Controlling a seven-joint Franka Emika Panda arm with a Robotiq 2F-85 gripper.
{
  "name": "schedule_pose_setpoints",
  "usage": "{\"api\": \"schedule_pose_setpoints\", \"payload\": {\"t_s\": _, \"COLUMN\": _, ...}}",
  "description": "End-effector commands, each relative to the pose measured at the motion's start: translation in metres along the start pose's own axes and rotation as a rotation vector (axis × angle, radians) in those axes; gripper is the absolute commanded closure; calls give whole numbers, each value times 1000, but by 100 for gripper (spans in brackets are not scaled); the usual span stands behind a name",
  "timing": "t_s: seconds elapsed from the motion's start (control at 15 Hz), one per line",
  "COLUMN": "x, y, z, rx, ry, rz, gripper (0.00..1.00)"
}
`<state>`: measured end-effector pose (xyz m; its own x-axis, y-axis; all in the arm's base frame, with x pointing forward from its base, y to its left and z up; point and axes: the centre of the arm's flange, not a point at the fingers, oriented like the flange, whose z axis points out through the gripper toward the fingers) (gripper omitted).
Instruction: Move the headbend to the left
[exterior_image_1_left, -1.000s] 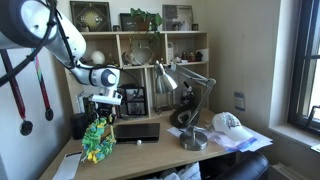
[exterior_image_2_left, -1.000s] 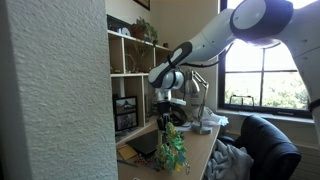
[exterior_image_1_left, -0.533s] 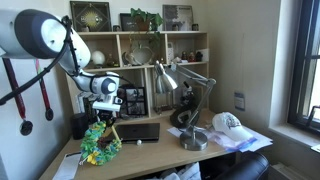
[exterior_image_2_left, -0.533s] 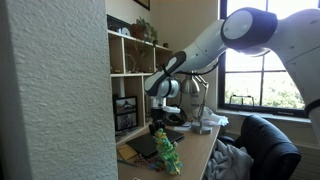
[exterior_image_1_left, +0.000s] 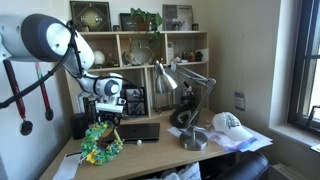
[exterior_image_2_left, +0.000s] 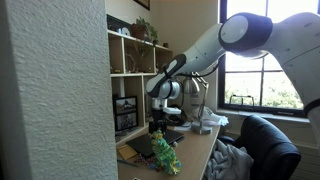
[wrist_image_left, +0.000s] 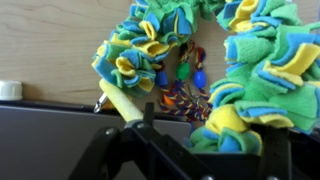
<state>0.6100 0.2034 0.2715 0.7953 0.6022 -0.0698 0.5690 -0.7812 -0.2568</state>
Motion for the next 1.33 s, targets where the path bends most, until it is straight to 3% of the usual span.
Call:
{"api": "schedule_pose_setpoints", "payload": {"t_s": 0.0, "x": -21, "y": 6, "z": -24, "rx": -5, "ry": 13, "rz": 26, "gripper": 0}}
{"api": "schedule_pose_setpoints", "payload": {"t_s": 0.27, "x": -49, "y": 21, "z": -50, "rx": 4, "ry": 13, "rz": 20, "gripper": 0}}
{"api": "schedule_pose_setpoints", "payload": {"t_s": 0.93, "x": -101, "y": 64, "z": -110, "rx": 63, "ry": 105, "rz": 110, "gripper": 0}}
{"api": "schedule_pose_setpoints", "payload": {"t_s": 1.27, "x": -142, "y": 83, "z": -143, "rx": -100, "ry": 131, "rz": 231, "gripper": 0}}
